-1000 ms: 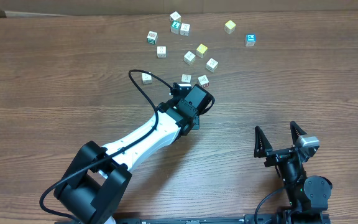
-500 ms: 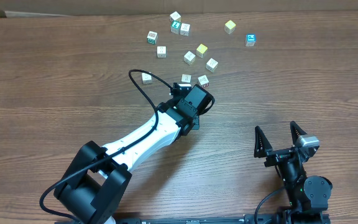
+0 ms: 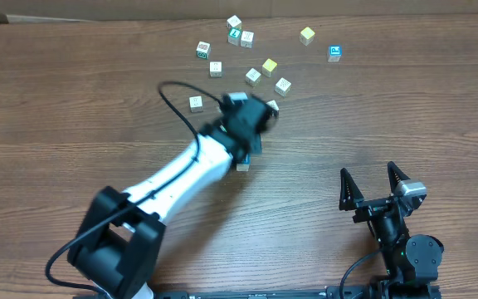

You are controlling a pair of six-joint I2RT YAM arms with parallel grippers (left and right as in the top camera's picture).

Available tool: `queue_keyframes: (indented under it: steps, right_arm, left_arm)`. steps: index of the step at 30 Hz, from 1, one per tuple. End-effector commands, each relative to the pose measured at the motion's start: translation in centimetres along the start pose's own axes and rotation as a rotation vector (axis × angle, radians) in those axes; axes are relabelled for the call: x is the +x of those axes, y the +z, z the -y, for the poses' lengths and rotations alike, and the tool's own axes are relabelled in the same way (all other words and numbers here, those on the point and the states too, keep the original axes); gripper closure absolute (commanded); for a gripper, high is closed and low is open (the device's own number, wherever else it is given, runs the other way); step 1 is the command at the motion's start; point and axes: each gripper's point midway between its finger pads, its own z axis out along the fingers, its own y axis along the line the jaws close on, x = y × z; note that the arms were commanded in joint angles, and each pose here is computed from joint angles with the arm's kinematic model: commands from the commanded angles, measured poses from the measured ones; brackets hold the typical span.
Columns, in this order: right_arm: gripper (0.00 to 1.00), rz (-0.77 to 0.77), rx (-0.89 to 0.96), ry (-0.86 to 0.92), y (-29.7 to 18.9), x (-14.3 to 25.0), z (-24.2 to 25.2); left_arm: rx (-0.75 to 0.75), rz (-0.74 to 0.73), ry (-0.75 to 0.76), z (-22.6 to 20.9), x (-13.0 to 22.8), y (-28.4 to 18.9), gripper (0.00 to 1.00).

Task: Form a tower
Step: 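Open the left gripper and swing the left arm back to the left side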

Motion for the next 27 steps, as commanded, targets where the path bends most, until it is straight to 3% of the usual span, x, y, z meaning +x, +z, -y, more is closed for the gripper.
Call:
queue_keyframes:
  steps: [1, 6, 12, 15, 17, 20, 21, 23, 24, 27]
  right_arm:
    - [0.0, 0.003, -0.002, -0.002, 0.0, 0.2, -0.1]
    - [0.0, 0.003, -0.002, -0.002, 0.0, 0.2, -0.1]
    - [0.0, 0.003, -0.003, -0.002, 0.0, 0.2, -0.1]
    - [0.0, 0.004, -0.003, -0.002, 0.0, 0.2, -0.1]
    - [0.0, 0.021, -0.006, -0.005, 0.0, -0.3, -0.1]
    - [0.0, 0.048, -0.068, -0.011, 0.0, -1.0, -1.3]
    - [0.0, 0.053, -0.101, -0.014, -0.1, -1.2, -1.8]
    - [0.0, 0.054, -0.137, -0.017, -0.2, -1.2, -2.5]
    - [0.0, 0.053, -0.138, -0.016, -0.2, -1.2, -2.5]
    - [0.0, 0.073, -0.136, 0.008, -0.4, -2.3, -2.6]
  left_arm:
    - [0.021, 0.076, -0.077, -1.6, -6.2, -1.3, 0.48]
    - [-0.031, 0.094, -0.221, -7.8, -11.2, -2.5, 0.47]
    - [-0.049, 0.026, -0.405, -16.1, -12.5, -2.3, 0.51]
    - [-0.1, 0.003, -0.482, -20.3, -12.2, -2.4, 0.72]
    - [-0.133, -0.009, -0.527, -22.7, -11.9, -2.6, 0.92]
    - [-0.176, -0.035, -0.582, -25.5, -11.1, -2.9, 0.96]
    - [-0.185, -0.045, -0.593, -26.1, -10.8, -3.0, 0.91]
    - [-0.205, -0.073, -0.613, -27.0, -10.0, -3.2, 0.48]
    - [-0.211, -0.084, -0.616, -27.2, -9.7, -3.2, 0.0]
    - [-0.216, -0.091, -0.618, -27.3, -9.5, -3.3, 0.0]
